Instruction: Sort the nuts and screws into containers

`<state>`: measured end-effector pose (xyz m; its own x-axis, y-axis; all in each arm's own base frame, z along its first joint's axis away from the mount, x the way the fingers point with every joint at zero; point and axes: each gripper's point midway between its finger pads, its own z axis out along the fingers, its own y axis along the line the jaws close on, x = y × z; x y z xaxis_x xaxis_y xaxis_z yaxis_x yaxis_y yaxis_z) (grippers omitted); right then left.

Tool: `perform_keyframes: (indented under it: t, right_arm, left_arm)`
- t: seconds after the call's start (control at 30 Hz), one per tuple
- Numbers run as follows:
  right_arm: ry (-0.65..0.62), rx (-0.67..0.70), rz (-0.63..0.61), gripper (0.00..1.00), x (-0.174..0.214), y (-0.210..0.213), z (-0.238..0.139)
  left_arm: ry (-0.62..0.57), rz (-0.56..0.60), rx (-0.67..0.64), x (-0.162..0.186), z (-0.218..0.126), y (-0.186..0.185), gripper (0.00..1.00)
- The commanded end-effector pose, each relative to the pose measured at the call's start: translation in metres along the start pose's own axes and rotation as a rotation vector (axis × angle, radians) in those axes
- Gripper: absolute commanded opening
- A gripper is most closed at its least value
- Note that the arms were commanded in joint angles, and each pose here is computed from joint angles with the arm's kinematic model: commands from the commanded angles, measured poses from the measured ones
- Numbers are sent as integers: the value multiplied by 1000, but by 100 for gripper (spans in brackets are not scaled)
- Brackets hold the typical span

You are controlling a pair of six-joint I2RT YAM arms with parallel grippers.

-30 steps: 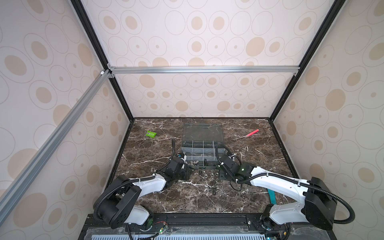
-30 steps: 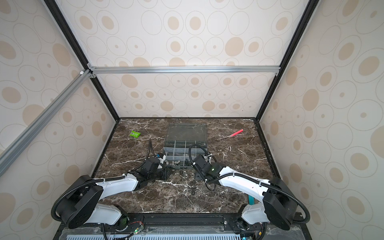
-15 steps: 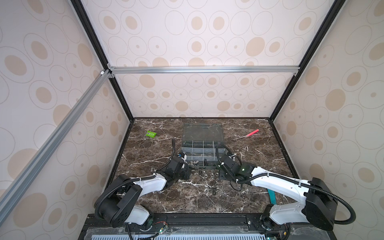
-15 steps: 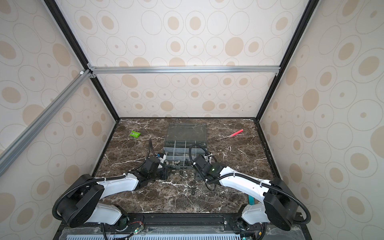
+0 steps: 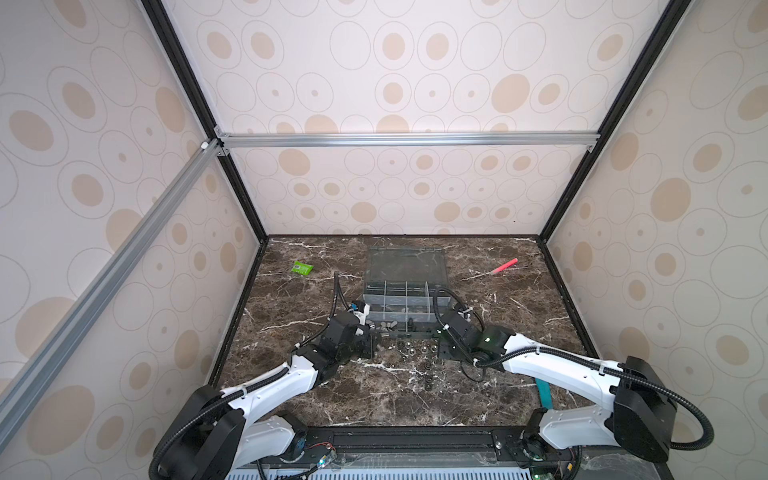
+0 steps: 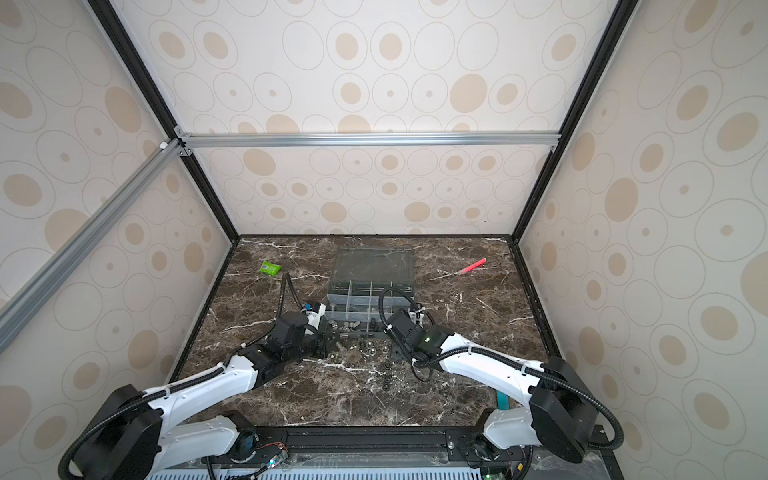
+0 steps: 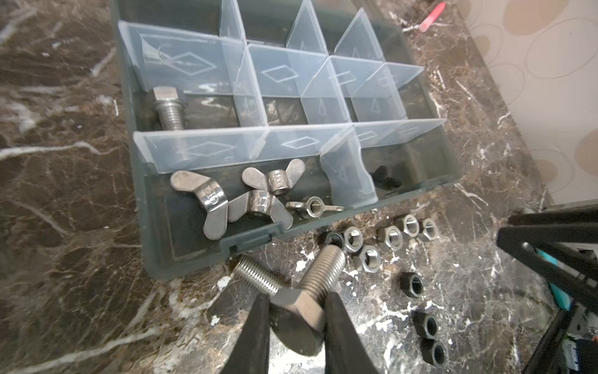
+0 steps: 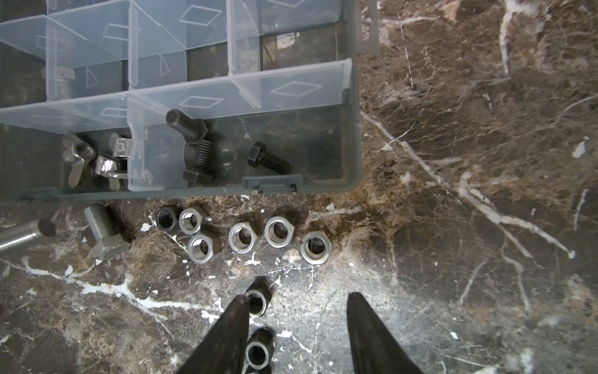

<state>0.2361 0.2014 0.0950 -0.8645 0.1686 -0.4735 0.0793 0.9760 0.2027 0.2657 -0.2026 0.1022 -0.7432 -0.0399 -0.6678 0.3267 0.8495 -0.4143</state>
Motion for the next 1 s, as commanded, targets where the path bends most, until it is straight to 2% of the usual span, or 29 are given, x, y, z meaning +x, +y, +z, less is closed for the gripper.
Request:
perform_keyframes:
  t: [0.0,0.13,0.27,0.47,0.7,0.8,0.87,0.97]
  right_arm:
    - [-14,34,14,53,1,-11,-1]
    - [-22,30,15,53,-1,-11,-3]
    - [-25,30,14,53,-2,-12,-5]
    - [-36,36,26,53,-1,-18,-8]
    - [-46,41,26,53,-3,-21,-12]
    - [-45,44,27,53,-2,-22,-12]
    - [-43,48,26,53,-1,-23,-12]
    - [-42,48,27,53,-1,-24,-12]
  left_arm:
    - [-101,51,13,-46,-15,-15,20]
    - [-152,59,-13,-80,-10,-10,21]
    - [-135,54,-60,-97,10,10,20]
    - [-77,30,-85,-105,39,36,20]
    - [-46,33,-77,-107,54,42,22]
    - [-42,24,-80,-106,57,44,29]
    - [-38,18,-81,-104,58,45,38]
    - [-37,11,-85,-102,56,46,41]
